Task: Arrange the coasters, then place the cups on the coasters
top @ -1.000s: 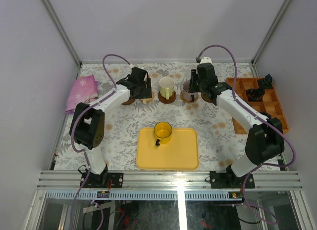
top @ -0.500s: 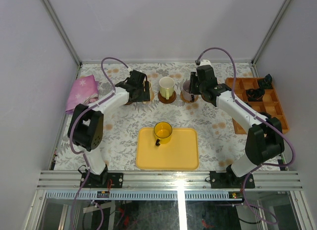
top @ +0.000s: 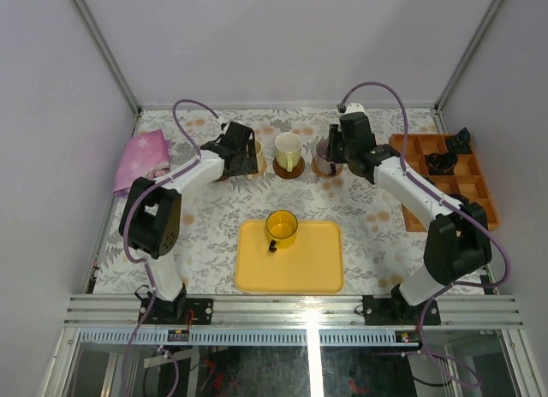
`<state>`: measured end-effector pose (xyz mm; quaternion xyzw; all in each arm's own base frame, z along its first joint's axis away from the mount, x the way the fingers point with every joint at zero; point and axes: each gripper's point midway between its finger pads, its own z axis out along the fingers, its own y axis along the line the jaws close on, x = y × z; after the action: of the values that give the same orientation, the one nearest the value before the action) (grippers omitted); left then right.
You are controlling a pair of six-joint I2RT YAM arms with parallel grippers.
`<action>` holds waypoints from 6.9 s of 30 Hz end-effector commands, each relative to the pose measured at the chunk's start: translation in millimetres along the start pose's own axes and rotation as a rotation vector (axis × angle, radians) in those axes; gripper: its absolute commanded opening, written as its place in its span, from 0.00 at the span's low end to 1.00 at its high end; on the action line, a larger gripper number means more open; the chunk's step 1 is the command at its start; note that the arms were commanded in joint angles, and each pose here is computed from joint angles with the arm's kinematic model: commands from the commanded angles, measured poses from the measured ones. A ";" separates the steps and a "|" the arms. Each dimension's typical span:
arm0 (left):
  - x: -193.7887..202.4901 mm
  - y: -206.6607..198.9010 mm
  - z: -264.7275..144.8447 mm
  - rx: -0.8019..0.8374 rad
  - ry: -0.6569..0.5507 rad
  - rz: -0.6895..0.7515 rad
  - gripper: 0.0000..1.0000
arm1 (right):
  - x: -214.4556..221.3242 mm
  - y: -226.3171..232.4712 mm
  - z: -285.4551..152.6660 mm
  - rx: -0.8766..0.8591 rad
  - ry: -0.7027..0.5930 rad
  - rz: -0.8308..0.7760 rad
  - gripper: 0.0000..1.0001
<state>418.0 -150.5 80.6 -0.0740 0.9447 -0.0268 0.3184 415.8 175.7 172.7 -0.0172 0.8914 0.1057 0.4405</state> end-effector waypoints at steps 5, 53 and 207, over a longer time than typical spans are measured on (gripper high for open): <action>-14.0 12.9 7.2 -0.049 -0.048 -0.071 0.75 | -15.8 4.0 -6.5 -0.021 -0.047 0.016 0.37; 184.2 -66.3 -166.2 0.510 0.092 0.377 1.00 | 6.7 -2.4 -36.5 -0.041 -0.035 0.030 0.61; -48.7 75.5 9.1 0.073 -0.075 -0.061 0.00 | -38.2 -21.3 -6.8 0.077 -0.085 0.016 0.56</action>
<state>424.4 -68.6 65.9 -0.0783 0.9534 -0.0522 0.2867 426.8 147.4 182.3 0.0053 0.8856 0.0615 0.4604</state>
